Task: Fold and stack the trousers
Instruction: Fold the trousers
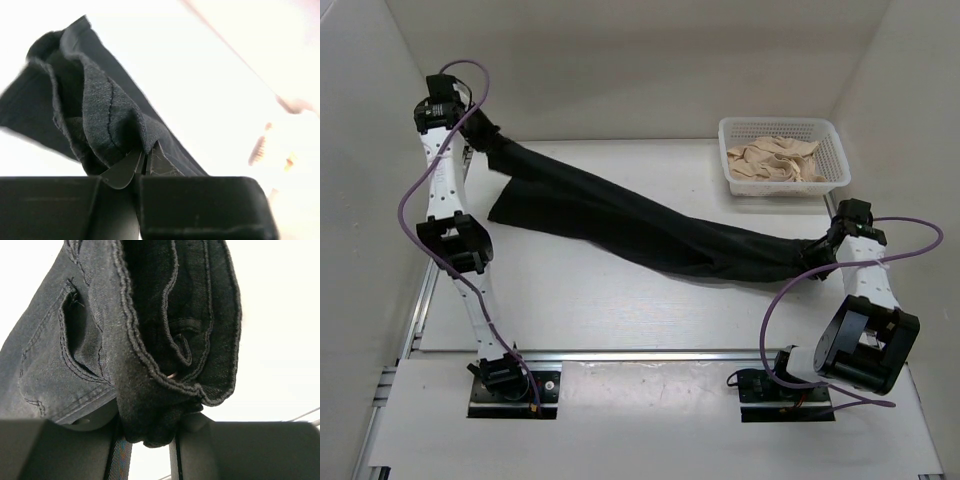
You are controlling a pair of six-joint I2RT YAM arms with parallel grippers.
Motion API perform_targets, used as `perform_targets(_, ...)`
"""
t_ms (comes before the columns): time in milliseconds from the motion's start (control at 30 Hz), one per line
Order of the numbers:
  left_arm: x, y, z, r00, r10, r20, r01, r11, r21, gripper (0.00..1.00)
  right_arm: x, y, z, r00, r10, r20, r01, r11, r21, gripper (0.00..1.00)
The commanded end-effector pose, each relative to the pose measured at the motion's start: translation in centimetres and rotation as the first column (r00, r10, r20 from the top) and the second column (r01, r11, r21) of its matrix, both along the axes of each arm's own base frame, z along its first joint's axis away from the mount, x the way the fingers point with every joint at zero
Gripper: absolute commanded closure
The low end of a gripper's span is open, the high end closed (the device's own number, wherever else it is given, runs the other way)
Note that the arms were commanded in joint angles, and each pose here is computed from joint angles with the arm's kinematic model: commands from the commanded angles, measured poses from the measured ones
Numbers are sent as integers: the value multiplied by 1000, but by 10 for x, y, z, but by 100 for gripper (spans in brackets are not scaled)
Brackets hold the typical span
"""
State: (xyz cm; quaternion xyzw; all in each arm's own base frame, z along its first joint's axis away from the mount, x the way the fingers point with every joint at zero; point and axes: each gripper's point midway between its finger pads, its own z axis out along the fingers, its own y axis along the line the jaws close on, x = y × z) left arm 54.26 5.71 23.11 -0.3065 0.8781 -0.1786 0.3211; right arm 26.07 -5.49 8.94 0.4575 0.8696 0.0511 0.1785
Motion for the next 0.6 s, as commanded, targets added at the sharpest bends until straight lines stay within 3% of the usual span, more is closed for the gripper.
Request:
perform_targets(0,-1,-2,38,995,-10,94,13,999,-33,90,7,-19,18,997,-48,65,53,995,-85,96)
perform_targets(167,2,-7,29,995,-32,96,37,998,-55,90,1,-20,13,997,-65,51,70,993,-97,96)
perform_targets(267,-1,0,-5,1000,-11,19,12,999,-37,90,-5,-20,6,997,-69,28,71,993,-99,96)
perform_targets(300,-4,4,-38,998,2,-59,-3,1000,-27,90,-7,-19,2,997,-69,18,70,993,-96,96)
perform_targets(333,-6,6,-53,995,8,-94,-11,1000,-26,81,-7,-19,2,997,-69,18,70,993,-96,96)
perform_targets(400,-19,16,-93,980,23,-199,-24,1000,-4,53,-10,-18,-1,998,-69,7,69,993,-93,96)
perform_targets(467,-41,25,-124,946,50,-319,-48,999,13,11,-13,-17,-2,998,-60,7,61,993,-97,91)
perform_targets(500,-50,35,-134,934,72,-351,-71,997,14,0,-15,-17,1,998,-60,10,61,993,-98,88)
perform_targets(567,-63,42,-137,932,92,-351,-93,996,14,0,-17,-16,0,999,-51,10,51,993,-102,76)
